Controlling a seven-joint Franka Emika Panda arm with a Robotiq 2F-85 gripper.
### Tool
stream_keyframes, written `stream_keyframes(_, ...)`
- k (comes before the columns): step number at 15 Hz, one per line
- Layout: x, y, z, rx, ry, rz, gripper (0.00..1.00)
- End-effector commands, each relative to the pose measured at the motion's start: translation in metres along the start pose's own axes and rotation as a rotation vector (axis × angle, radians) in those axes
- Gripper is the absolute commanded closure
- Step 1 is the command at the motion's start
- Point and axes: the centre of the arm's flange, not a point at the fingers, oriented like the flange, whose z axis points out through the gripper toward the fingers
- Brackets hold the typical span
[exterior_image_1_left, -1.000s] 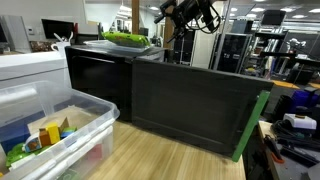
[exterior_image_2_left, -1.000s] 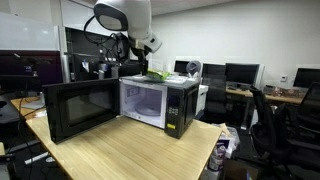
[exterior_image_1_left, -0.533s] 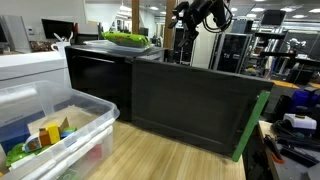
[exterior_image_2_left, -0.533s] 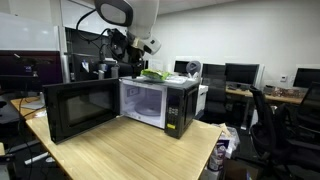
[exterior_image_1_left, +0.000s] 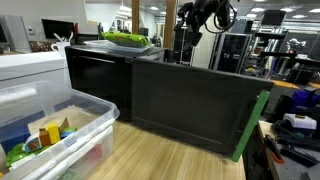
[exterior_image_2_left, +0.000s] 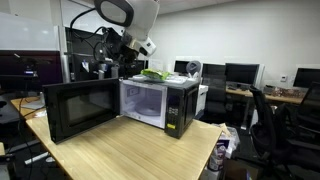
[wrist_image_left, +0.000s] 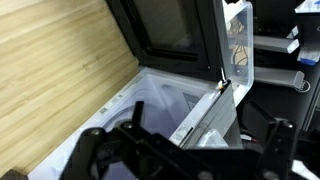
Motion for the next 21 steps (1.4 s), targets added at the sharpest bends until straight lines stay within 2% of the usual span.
stream_keyframes(1, -0.017, -0.002, -0.006, 0.007, -0.005, -0.008, 0.00)
stream_keyframes(12, -0.025, -0.011, -0.012, 0.020, 0.062, -0.008, 0.00)
stream_keyframes(18, -0.023, -0.029, 0.007, -0.017, 0.336, 0.009, 0.00)
stream_keyframes(21, -0.025, -0.039, 0.016, -0.007, 0.406, 0.009, 0.00)
